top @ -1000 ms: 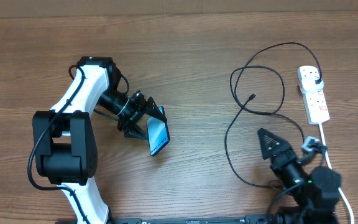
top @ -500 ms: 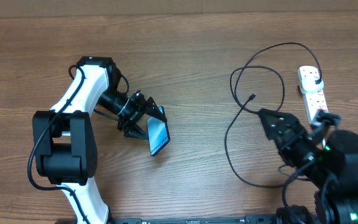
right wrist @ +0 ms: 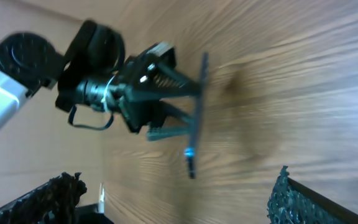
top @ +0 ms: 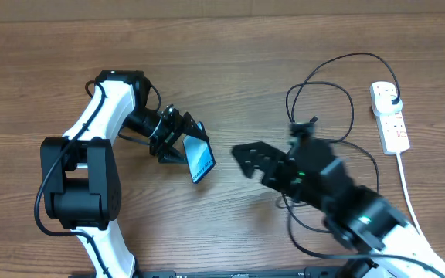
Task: Plug charger to phone and switch on socket
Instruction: 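Move the right gripper to the phone and grasp its edge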
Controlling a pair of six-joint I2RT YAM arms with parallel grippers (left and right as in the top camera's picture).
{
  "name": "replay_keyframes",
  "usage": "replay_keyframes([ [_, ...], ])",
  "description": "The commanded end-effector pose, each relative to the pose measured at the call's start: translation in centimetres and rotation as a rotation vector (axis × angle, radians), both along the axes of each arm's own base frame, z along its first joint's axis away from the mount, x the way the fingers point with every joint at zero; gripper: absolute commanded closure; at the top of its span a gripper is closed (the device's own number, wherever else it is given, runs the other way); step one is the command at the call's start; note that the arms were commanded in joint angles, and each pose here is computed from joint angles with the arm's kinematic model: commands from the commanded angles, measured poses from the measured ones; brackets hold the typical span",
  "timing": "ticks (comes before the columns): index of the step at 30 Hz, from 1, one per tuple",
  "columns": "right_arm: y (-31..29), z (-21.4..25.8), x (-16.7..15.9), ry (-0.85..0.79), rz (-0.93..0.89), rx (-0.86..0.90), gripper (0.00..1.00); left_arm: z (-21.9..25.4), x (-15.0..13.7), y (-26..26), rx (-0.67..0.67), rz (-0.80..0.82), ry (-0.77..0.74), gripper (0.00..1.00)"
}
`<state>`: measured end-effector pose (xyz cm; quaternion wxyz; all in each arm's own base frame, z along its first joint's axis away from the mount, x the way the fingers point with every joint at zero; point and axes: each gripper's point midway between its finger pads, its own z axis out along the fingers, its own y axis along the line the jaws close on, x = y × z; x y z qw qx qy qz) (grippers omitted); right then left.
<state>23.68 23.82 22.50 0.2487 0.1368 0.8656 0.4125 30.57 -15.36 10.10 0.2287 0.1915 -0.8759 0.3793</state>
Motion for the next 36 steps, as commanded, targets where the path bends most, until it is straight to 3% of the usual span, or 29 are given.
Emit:
replay_keyframes([
  [1,1.1,-0.2,1.6,-0.019,-0.026,-0.007,0.0,1.0,1.3,-0.6,-0.045,0.069,0.024,0.26],
  [11,3.6,-6.7,2.2,0.105,0.015,-0.123,0.01,1.8,2.4,-1.5,-0.12,0.105,0.005,0.27],
  [27,7.0,-7.6,4.6,-0.057,-0.041,-0.149,0.0,1.6,3.5,-1.5,-0.103,0.171,0.035,0.26],
  [36,7.9,-9.1,5.3,-0.078,-0.018,-0.174,0.21,1.5,3.5,-1.5,-0.099,0.17,0.032,0.26],
])
